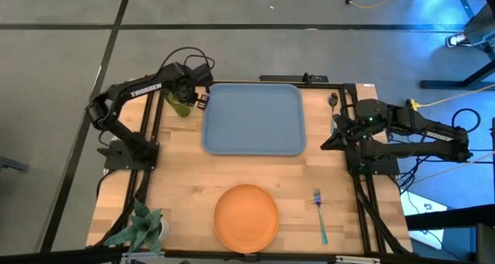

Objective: Pick and place plate/cup/fork/spoon on tray
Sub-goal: Put the green glass on the blue tray

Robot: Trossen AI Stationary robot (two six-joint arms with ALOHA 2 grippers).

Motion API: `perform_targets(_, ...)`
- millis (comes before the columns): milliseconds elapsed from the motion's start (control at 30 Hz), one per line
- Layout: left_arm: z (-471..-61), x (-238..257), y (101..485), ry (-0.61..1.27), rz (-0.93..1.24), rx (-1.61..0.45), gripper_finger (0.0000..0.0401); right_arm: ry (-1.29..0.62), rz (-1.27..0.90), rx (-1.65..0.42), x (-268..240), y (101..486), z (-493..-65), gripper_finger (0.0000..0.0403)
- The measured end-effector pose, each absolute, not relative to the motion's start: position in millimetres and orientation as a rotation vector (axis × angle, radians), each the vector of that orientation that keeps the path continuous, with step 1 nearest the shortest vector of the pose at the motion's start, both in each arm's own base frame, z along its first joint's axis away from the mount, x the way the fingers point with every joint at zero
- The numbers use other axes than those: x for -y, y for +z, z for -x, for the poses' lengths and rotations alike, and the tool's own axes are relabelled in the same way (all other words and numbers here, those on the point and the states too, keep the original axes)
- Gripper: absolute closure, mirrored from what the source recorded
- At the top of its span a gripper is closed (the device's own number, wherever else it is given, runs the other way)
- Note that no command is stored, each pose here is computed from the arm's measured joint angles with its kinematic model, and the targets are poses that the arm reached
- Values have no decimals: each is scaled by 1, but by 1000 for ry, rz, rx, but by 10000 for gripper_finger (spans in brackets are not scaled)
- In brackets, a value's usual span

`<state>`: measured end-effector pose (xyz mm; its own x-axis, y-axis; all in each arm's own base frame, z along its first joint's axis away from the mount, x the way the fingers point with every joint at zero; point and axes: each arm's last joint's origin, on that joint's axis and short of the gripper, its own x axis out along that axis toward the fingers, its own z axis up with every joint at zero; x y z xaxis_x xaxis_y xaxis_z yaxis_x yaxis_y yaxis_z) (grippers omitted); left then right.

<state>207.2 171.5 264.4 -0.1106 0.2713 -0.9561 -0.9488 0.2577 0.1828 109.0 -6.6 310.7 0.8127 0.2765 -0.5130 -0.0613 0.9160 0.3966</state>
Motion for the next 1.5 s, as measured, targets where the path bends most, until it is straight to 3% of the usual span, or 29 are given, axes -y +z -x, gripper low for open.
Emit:
perform_targets(167,-211,-174,257,1162,722,-1302,332,184,-375,-598,7,311,-109,383)
perform_targets(333,-211,-174,257,1114,681,-1333,388,184,-374,-598,7,311,-109,383)
perform_targets(500,-212,-173,260,1033,672,-1358,395,184,-372,-597,7,311,-109,383)
perform_targets(867,-242,-159,342,822,465,-1202,398,185,-369,-597,7,311,-109,383)
perform_targets(1067,-273,-159,366,757,346,-1144,399,185,-368,-597,7,311,-109,383)
perform_targets(1500,-330,-186,311,612,318,-1346,399,184,-368,-598,7,311,-109,383)
